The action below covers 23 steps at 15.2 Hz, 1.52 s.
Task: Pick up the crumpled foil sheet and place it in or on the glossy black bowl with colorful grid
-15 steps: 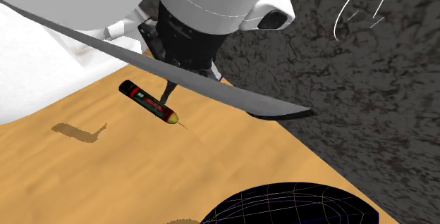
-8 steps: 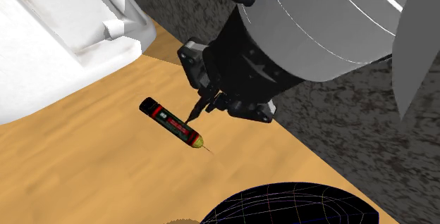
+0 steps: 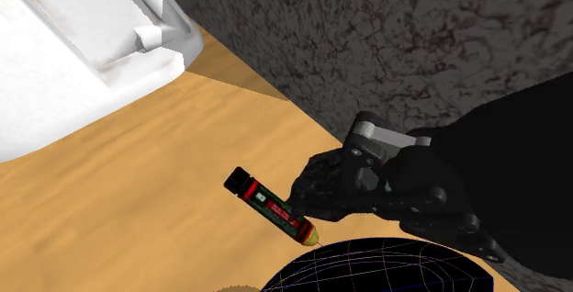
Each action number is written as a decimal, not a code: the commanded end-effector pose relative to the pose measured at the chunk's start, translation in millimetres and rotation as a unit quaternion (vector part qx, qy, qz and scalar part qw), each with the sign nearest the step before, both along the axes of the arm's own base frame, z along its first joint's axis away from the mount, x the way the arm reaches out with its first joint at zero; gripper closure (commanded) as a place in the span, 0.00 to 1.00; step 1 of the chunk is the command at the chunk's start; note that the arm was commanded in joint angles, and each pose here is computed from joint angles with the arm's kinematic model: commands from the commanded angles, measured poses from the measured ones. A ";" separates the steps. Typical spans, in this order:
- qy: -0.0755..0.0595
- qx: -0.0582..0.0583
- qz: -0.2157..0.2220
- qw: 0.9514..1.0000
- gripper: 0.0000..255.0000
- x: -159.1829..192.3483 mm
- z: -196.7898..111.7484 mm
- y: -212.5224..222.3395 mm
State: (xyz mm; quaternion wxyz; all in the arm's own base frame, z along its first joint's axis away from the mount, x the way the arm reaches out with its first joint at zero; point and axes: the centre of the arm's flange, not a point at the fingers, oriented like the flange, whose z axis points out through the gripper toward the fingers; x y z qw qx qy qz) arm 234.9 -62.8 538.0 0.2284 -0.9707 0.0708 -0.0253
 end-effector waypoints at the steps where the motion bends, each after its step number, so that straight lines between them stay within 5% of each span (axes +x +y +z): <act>1: 0.001 0.000 0.001 1.000 1.00 -12.0 4.5 -21.5; 10: 0.001 0.000 0.001 1.000 1.00 -65.2 19.6 -133.8; 23: 0.001 0.000 0.001 1.000 1.00 -65.2 -49.1 -133.8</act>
